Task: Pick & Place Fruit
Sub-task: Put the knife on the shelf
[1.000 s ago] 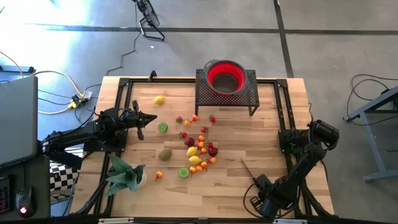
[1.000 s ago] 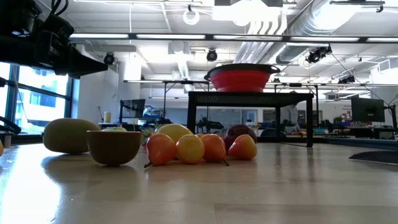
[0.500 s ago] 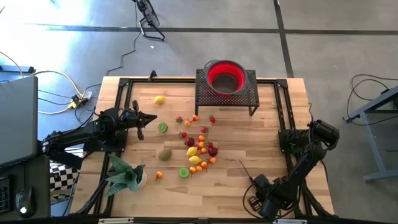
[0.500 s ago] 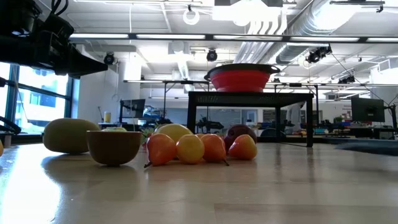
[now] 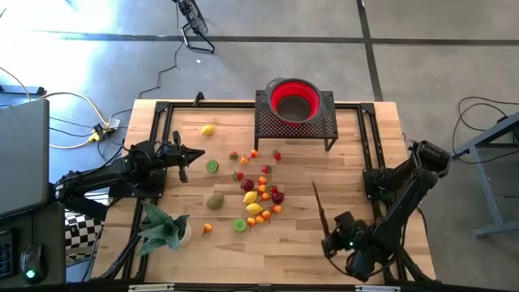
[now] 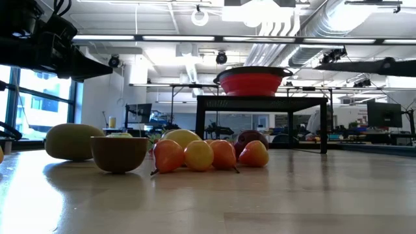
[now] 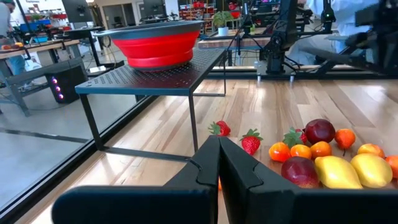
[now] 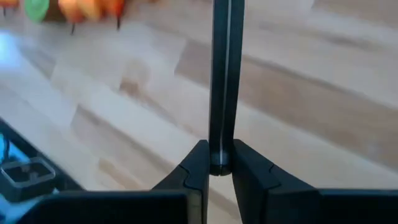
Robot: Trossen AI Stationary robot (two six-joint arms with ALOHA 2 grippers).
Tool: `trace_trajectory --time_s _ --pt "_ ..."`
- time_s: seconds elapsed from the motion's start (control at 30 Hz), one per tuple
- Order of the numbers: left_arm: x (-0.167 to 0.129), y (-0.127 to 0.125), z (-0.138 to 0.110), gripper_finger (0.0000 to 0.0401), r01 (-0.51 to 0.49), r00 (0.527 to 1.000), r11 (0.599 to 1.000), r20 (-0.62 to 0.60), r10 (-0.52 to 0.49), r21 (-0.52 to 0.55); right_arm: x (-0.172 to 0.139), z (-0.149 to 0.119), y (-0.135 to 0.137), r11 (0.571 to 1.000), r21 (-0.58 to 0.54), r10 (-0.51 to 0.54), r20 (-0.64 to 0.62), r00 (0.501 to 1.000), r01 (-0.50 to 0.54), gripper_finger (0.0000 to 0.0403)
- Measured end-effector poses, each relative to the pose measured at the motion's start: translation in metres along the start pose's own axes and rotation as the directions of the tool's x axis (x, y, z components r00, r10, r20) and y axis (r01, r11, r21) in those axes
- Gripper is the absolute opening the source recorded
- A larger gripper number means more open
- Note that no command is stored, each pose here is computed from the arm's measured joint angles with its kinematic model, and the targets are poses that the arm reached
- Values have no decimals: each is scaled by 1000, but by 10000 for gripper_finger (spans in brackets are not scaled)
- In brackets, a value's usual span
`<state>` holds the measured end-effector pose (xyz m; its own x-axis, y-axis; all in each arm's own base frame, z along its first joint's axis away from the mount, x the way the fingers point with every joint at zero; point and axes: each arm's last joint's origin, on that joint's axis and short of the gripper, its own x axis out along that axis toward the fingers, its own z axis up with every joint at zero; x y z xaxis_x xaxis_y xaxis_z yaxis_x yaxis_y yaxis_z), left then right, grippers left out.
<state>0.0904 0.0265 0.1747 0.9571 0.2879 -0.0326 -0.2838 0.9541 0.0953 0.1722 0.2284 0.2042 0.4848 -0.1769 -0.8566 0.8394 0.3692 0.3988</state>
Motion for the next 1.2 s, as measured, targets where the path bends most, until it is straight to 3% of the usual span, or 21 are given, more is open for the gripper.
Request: trace_trajectory --time_s 0.6,1.2 --pt "0 0 0 0 0 1000 1000 0 0 0 -27 63 -5 991 133 -37 131 991 20 40" --pt "0 0 0 0 -2 1000 1000 6 2 5 -49 168 -19 958 280 -119 182 976 65 40"
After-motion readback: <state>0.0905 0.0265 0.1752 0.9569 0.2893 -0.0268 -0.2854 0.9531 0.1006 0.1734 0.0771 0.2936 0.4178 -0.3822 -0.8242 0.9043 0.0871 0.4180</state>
